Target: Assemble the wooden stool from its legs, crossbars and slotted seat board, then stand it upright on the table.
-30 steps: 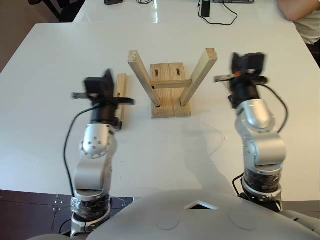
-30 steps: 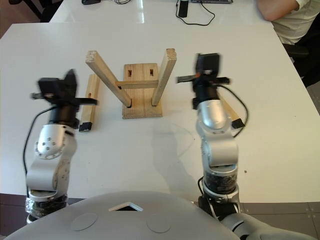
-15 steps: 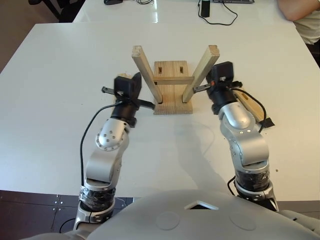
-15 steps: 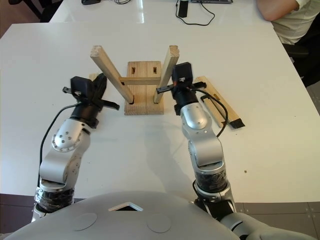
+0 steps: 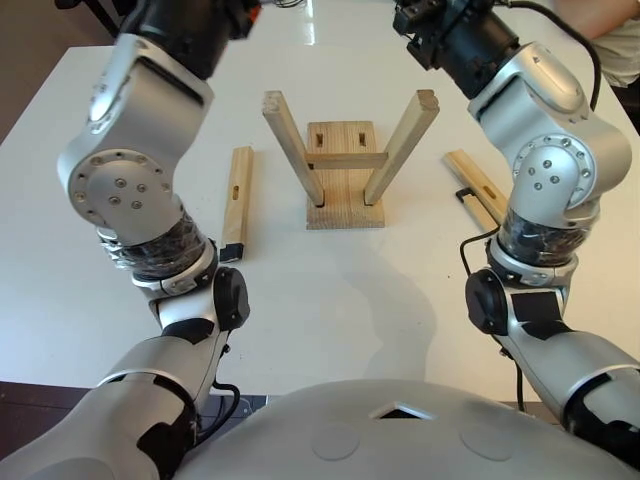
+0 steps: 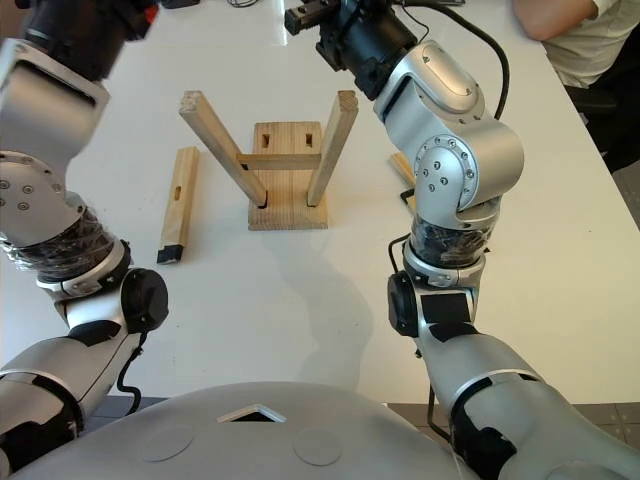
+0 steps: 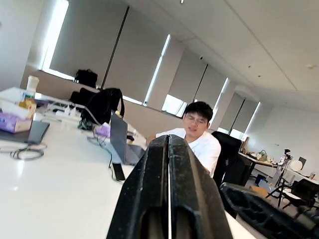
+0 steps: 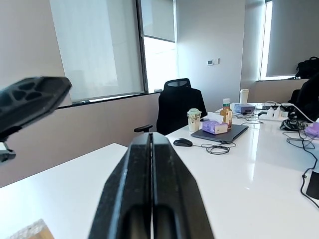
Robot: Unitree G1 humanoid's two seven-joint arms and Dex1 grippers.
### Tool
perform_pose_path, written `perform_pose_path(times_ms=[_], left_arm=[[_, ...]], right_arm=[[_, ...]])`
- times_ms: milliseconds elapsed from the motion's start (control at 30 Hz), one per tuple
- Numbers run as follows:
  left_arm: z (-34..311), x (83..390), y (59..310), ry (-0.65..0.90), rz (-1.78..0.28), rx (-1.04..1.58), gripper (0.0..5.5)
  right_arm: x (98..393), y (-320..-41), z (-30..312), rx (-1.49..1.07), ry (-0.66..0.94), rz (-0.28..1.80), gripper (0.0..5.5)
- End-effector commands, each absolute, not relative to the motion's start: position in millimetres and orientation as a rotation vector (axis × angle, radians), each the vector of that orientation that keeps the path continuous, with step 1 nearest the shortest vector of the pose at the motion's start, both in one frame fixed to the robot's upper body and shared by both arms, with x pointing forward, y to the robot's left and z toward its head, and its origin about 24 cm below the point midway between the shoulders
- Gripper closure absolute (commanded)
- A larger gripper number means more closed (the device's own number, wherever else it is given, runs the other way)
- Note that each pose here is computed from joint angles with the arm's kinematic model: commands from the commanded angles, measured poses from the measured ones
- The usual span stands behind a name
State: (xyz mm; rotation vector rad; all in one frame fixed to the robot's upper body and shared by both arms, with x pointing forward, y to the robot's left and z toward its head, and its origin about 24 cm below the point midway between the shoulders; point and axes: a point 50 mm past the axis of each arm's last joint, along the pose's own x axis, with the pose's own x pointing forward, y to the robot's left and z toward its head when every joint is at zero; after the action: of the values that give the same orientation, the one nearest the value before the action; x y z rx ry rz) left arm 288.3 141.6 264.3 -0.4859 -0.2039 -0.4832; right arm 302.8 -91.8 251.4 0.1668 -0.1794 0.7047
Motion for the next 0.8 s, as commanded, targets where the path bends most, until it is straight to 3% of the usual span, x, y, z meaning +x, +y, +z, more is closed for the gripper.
perform_pose_path(times_ms=[33, 100, 200, 367, 467, 633, 733, 800], left_arm=[[256, 290, 143, -0.134, -0.464, -0.477, 5.49], [256, 290, 141, -0.121, -0.481, -0.486, 5.49], [243, 293, 132, -0.06, -0.512, -0.506, 5.49], [164, 291, 126, 0.232, -0.443, -0.489, 5.49], [145, 288, 123, 0.284, -0.437, -0.473, 5.49], [166, 296, 131, 0.153, -0.41, -0.474, 5.49], [221, 294, 165, -0.163, -0.321, -0.593, 5.49], [249, 288, 197, -0.335, -0.251, -0.687, 5.49]], right_arm=[[294, -97, 266, 0.186, -0.237, 0.726, 5.5], [292, -101, 267, 0.189, -0.25, 0.722, 5.5], [298, -108, 243, 0.158, -0.167, 0.68, 5.5], [298, -100, 158, 0.084, 0.12, 0.655, 5.5], [298, -96, 162, 0.121, 0.096, 0.668, 5.5], [304, -100, 187, 0.176, 0.007, 0.669, 5.5], [312, -123, 234, 0.336, -0.19, 0.609, 5.5], [322, -154, 249, 0.407, -0.247, 0.53, 5.5]])
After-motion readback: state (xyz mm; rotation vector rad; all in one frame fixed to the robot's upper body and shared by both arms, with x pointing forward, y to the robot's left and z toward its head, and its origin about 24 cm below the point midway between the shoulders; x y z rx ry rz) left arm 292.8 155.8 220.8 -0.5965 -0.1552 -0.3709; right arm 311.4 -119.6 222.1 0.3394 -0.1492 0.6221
